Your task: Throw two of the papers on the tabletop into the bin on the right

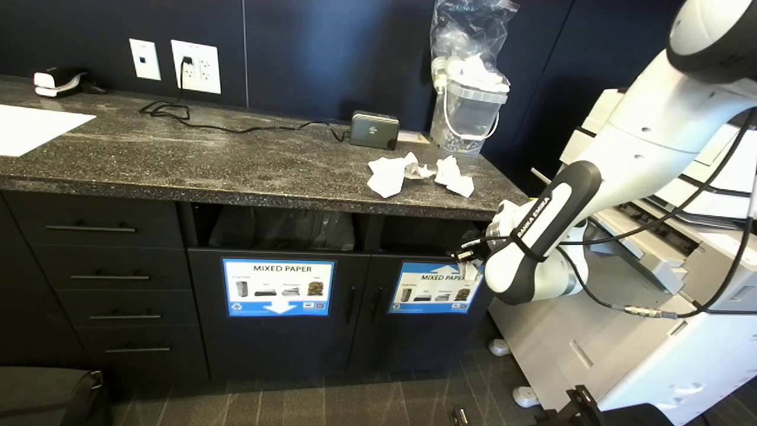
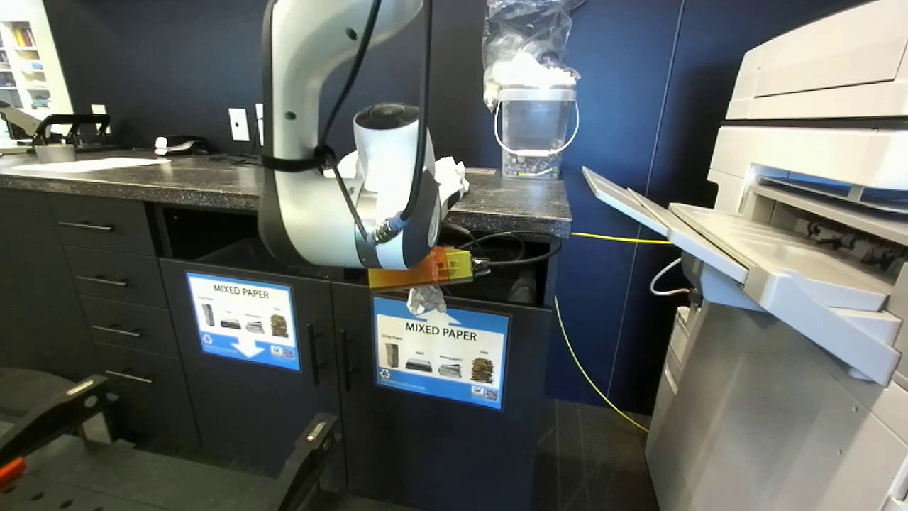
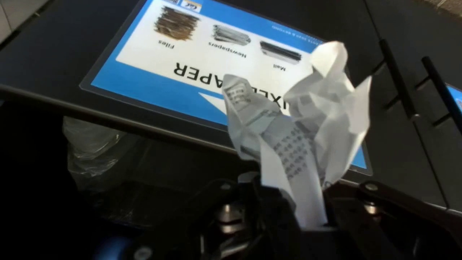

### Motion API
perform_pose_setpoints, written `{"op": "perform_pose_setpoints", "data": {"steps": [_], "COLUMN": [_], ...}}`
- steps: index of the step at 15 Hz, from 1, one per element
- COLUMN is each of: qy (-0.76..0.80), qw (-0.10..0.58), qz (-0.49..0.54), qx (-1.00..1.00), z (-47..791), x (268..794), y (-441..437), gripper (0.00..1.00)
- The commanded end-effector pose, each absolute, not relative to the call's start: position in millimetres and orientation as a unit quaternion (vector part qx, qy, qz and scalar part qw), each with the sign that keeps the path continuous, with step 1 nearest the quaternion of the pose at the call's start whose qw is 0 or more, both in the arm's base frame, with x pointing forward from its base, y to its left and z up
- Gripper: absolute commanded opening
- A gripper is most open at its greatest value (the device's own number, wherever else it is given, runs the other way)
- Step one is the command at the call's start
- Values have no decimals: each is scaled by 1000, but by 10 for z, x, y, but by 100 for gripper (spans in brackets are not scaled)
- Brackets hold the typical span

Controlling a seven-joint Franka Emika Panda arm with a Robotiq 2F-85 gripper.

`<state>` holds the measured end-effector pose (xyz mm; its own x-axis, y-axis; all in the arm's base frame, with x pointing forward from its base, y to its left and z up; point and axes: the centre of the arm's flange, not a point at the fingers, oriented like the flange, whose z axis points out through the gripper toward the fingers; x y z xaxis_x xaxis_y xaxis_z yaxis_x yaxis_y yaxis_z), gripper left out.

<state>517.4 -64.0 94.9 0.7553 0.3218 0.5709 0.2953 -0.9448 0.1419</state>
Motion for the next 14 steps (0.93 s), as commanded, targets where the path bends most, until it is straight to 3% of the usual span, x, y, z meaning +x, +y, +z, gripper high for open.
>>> {"op": "perform_pose_setpoints", "data": {"steps": [1, 14], "qy": [177, 169], "qw": [42, 45], "qz": [379, 548], "qx": [908, 818], "z": [632, 204], "x": [5449, 6169], "y": [-719, -672], "gripper": [12, 12]}}
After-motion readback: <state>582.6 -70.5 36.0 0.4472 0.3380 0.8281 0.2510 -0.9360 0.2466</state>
